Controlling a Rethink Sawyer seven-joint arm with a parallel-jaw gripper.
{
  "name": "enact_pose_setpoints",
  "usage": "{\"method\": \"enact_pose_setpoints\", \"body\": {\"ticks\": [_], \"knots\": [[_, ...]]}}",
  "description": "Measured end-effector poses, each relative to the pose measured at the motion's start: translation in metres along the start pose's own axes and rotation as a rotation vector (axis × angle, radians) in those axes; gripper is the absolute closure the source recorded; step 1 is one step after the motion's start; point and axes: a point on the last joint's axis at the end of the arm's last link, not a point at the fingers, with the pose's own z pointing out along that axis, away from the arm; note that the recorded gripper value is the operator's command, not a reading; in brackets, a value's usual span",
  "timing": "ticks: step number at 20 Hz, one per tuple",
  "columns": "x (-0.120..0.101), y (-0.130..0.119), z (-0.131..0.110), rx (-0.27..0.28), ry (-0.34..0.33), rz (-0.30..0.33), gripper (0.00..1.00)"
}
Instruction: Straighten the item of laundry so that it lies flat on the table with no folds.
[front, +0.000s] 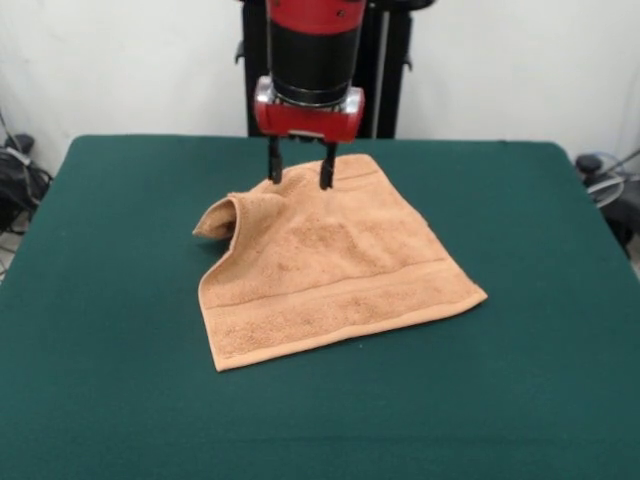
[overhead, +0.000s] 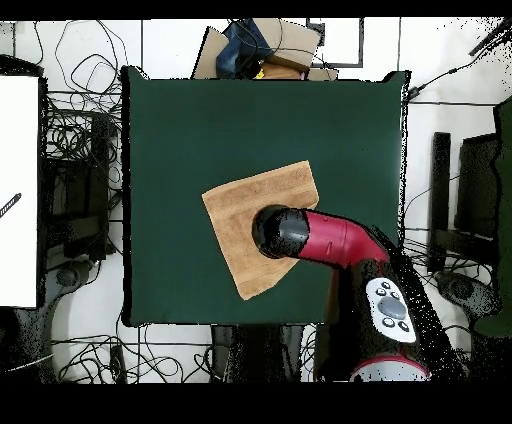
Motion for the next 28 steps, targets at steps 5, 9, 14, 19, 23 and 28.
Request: {"method": "enact_pose_setpoints", "body": {"ticks": [5,9,14,19,23,28], "knots": [[-0.010,0.028,0.018,-0.010,0.012,-0.030,0.00],[-0.010,0.044,0.043,-0.027,0.044,-0.035,0.00],[-0.003,0.051,0.068,-0.037,0.071,-0.038,0.00],[0.006,0.056,0.091,-0.043,0.079,-0.041,1.00],[0.007,0.057,0.096,-0.042,0.071,-0.041,1.00],[0.006,0.055,0.096,-0.040,0.066,-0.039,1.00]]}}
